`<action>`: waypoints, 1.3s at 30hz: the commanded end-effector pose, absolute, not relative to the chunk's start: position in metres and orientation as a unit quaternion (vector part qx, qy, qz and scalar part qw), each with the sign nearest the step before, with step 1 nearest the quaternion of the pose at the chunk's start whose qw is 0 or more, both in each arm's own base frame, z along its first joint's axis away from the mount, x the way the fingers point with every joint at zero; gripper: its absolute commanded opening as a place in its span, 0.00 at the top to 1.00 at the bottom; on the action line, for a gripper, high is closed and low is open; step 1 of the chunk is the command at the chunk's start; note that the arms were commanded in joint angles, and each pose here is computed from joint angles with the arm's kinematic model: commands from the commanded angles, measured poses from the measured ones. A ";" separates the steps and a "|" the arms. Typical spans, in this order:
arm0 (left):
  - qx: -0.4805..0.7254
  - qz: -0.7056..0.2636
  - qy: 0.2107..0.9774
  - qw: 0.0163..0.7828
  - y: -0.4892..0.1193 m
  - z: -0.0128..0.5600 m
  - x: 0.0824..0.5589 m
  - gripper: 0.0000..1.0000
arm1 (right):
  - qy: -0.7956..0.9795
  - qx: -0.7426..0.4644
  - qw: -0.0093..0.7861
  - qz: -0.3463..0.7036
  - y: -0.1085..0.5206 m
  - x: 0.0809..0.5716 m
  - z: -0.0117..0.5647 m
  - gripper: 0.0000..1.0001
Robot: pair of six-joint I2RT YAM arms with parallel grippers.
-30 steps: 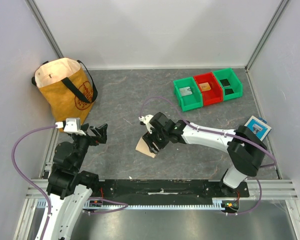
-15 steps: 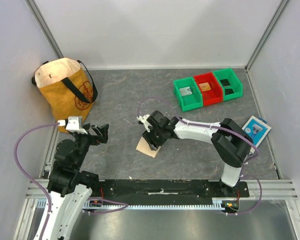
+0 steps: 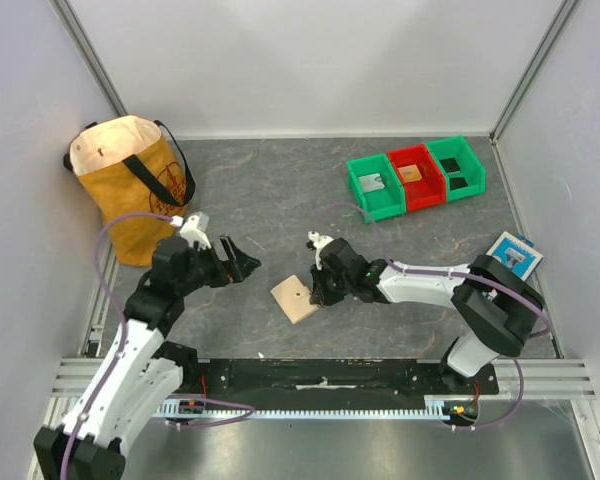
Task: Take the credit cards out of the card holder
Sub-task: Open the card holder at the center of the board.
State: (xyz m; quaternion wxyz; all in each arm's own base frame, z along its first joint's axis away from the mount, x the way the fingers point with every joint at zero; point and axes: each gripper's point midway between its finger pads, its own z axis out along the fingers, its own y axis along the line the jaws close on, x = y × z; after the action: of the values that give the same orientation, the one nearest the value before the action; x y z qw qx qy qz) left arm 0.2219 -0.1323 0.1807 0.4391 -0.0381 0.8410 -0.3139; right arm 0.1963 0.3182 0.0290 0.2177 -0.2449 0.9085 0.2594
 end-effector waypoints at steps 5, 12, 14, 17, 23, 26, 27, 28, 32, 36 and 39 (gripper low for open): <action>-0.120 -0.421 0.849 0.297 -0.172 0.120 0.203 0.11 | 0.896 -0.071 0.274 0.343 0.323 0.204 0.045 1.00; -0.145 -0.436 0.848 0.263 -0.184 0.093 0.197 0.17 | 0.893 -0.010 0.264 0.364 0.313 0.205 0.034 1.00; -0.144 -0.437 0.850 0.254 -0.189 0.087 0.193 0.18 | 0.893 0.007 0.256 0.370 0.311 0.206 0.030 1.00; -0.143 -0.433 0.854 0.252 -0.194 0.079 0.192 0.19 | 0.901 0.027 0.244 0.358 0.301 0.208 0.018 1.00; -0.148 -0.418 0.861 0.251 -0.200 0.063 0.195 0.20 | 0.906 0.039 0.210 0.366 0.298 0.202 -0.001 1.00; -0.148 -0.411 0.866 0.243 -0.205 0.055 0.198 0.21 | 0.906 0.038 0.200 0.371 0.300 0.201 -0.004 1.00; -0.146 -0.409 0.868 0.241 -0.208 0.054 0.199 0.21 | 0.907 0.038 0.198 0.370 0.299 0.200 -0.007 1.00; -0.146 -0.405 0.871 0.238 -0.209 0.051 0.200 0.21 | 0.907 0.035 0.194 0.373 0.301 0.200 -0.007 1.00; -0.165 -0.379 0.878 0.241 -0.209 0.036 0.207 0.26 | 0.907 0.032 0.190 0.374 0.301 0.199 -0.008 1.00; -0.160 -0.379 0.881 0.232 -0.217 0.030 0.209 0.28 | 0.907 0.027 0.187 0.376 0.303 0.198 -0.008 1.00; -0.156 -0.372 0.887 0.223 -0.222 0.024 0.208 0.35 | 0.906 0.022 0.185 0.379 0.305 0.198 -0.008 1.00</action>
State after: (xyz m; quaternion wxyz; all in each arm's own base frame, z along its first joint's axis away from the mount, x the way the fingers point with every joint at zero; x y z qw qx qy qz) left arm 0.2028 -0.2231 0.0362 0.2204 -0.1399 0.8795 -0.3980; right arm 0.2095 0.3184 0.0206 0.2106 0.0270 0.8824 0.4199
